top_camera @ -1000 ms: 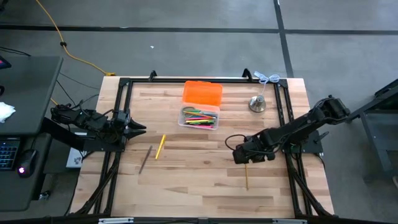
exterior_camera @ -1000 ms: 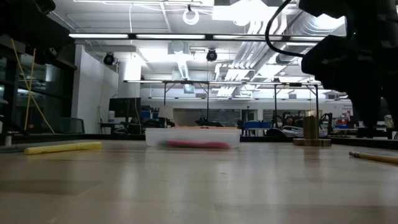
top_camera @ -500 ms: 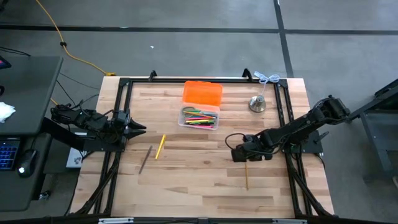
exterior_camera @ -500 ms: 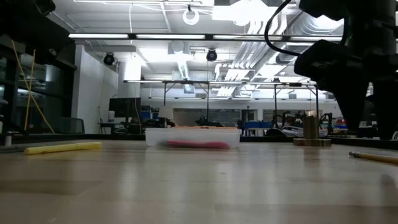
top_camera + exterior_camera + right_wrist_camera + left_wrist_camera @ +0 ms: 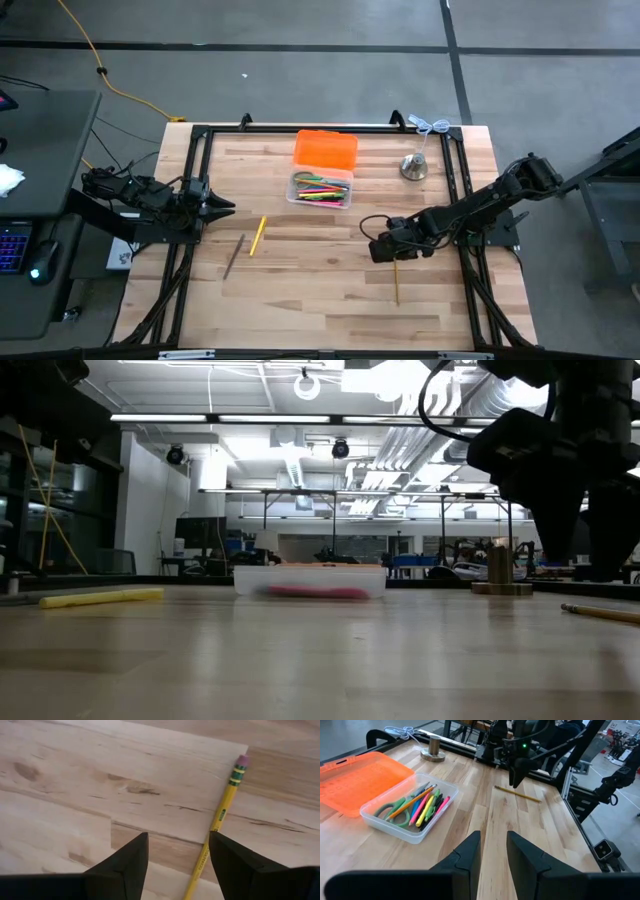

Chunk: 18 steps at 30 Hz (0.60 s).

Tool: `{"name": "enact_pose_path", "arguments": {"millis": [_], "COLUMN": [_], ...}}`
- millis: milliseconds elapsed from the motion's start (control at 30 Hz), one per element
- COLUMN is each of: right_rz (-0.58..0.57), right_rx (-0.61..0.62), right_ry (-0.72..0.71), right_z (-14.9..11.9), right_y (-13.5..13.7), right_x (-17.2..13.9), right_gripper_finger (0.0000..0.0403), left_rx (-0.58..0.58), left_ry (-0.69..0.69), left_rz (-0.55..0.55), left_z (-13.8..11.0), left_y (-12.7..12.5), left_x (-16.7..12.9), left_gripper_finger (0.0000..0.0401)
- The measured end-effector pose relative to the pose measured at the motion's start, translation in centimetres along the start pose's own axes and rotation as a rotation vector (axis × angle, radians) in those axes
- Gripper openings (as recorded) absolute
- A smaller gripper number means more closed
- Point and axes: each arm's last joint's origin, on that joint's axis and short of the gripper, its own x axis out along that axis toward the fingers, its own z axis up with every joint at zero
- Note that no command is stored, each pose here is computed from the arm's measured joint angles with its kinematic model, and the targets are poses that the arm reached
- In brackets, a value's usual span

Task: Pick & place school supplies into a supply box
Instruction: Put the yellow pencil into the transparent supply box

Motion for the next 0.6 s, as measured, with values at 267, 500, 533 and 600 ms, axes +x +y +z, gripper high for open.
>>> {"name": "enact_pose_path", "arguments": {"millis": [267, 500, 533, 600], "right_rz": [-0.022, -0.043, -0.044, -0.052], "right_rx": [0.010, 0.038, 0.042, 0.045], "right_ry": [0.053, 0.009, 0.006, -0.005], "right_z": [-0.2, -0.8, -0.9, -1.0], "right_y": [-0.2, -0.5, -0.6, -0.7], "right_x": [0.0, 0.1, 0.1, 0.1], "right_gripper_finger": [0.0185, 0.0185, 0.0185, 0.0185], "left_rx": [0.000, 0.000, 0.000, 0.000], "left_ry": [-0.001, -0.001, -0.001, -0.001], "left_rz": [0.002, 0.003, 0.003, 0.003], "left_z": [0.0, 0.0, 0.0, 0.0], "left_y": [0.0, 0.0, 0.0, 0.0], "left_x": [0.0, 0.0, 0.0, 0.0], "left_gripper_finger": [0.0122, 0.0122, 0.0122, 0.0122]}}
